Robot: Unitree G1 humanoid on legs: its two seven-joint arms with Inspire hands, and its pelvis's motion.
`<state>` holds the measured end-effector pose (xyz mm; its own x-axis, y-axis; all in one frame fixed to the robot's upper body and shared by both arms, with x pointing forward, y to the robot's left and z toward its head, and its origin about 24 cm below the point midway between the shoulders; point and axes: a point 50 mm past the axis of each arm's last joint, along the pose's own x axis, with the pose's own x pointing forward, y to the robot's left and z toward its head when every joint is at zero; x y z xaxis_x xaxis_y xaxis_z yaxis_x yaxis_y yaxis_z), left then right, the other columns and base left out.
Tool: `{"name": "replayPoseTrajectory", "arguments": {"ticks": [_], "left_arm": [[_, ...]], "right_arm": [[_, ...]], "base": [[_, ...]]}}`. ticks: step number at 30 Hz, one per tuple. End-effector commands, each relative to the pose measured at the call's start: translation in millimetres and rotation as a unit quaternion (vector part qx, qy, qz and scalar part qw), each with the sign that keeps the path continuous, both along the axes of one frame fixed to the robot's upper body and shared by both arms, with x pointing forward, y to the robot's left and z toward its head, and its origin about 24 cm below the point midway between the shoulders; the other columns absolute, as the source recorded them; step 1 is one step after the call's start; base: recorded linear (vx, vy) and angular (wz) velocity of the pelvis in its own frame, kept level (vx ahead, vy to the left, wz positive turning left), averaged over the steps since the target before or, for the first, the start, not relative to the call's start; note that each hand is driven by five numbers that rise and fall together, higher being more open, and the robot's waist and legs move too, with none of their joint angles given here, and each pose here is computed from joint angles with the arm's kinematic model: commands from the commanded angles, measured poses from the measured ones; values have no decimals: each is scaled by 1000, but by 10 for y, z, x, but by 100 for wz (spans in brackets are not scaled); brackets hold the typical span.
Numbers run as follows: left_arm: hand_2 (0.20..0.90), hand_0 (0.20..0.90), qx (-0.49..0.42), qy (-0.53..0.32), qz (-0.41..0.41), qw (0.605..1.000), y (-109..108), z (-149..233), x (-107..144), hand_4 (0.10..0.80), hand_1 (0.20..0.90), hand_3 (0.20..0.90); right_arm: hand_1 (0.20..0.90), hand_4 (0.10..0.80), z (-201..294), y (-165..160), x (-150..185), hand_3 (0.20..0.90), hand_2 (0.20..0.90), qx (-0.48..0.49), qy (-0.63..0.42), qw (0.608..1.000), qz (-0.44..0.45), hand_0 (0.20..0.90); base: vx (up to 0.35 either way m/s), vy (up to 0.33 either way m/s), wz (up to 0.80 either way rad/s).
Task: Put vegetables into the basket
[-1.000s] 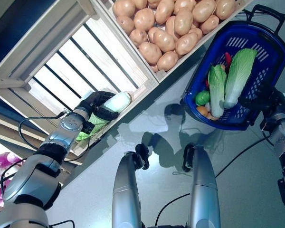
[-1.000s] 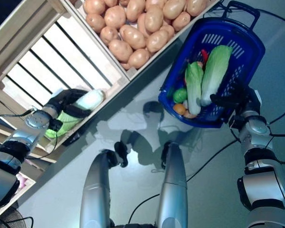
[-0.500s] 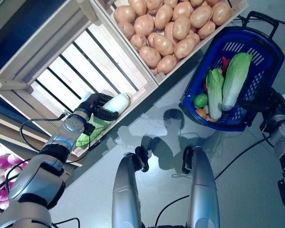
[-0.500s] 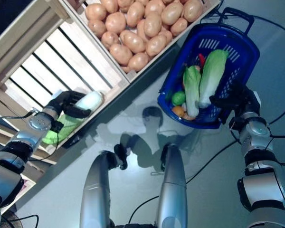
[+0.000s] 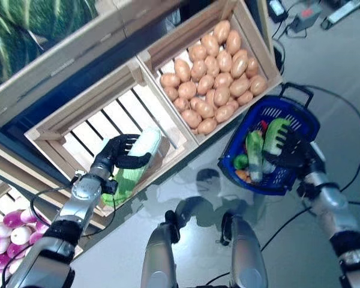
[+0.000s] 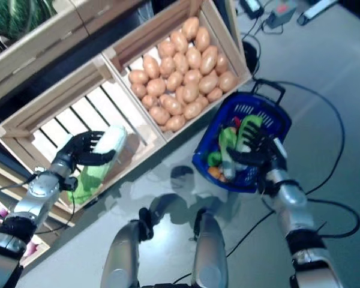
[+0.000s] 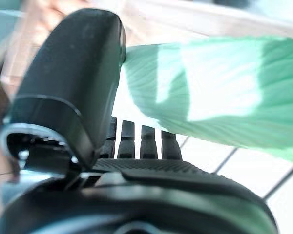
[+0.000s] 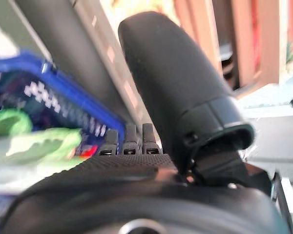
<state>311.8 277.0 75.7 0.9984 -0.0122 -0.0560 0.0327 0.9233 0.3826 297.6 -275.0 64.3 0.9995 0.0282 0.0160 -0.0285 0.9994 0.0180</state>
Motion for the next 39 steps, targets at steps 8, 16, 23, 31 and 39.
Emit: {"name": "replayPoseTrajectory", "arguments": {"ticks": [8, 16, 23, 31, 39], "left_arm": [[300, 300, -111, -143, -38, 983, -188, 239, -205, 400, 300, 300], [300, 300, -151, -154, -104, 971, -513, 233, -234, 400, 300, 300], [300, 300, -193, -141, -156, 958, -795, 170, -200, 400, 300, 300], [300, 300, -249, -133, -221, 934, -1175, 150, -194, 400, 300, 300], [300, 300, -285, -119, -276, 910, -1496, 124, -248, 400, 300, 300]], "right_arm": [[900, 800, -110, 287, -241, 900, 900, 46, 17, 992, 116, 900], [900, 800, -177, 613, -282, 900, 900, 86, 62, 965, 241, 900], [900, 800, -107, 874, -164, 900, 900, 79, 82, 948, 299, 900], [900, 800, -89, 1205, -67, 900, 900, 168, 104, 916, 348, 900], [900, 800, 38, 1552, 43, 900, 900, 311, 104, 875, 357, 900]], "base": [[139, 54, -5], [74, 13, 6], [26, -3, 10], [7, 11, 2], [13, -7, 9]]}}
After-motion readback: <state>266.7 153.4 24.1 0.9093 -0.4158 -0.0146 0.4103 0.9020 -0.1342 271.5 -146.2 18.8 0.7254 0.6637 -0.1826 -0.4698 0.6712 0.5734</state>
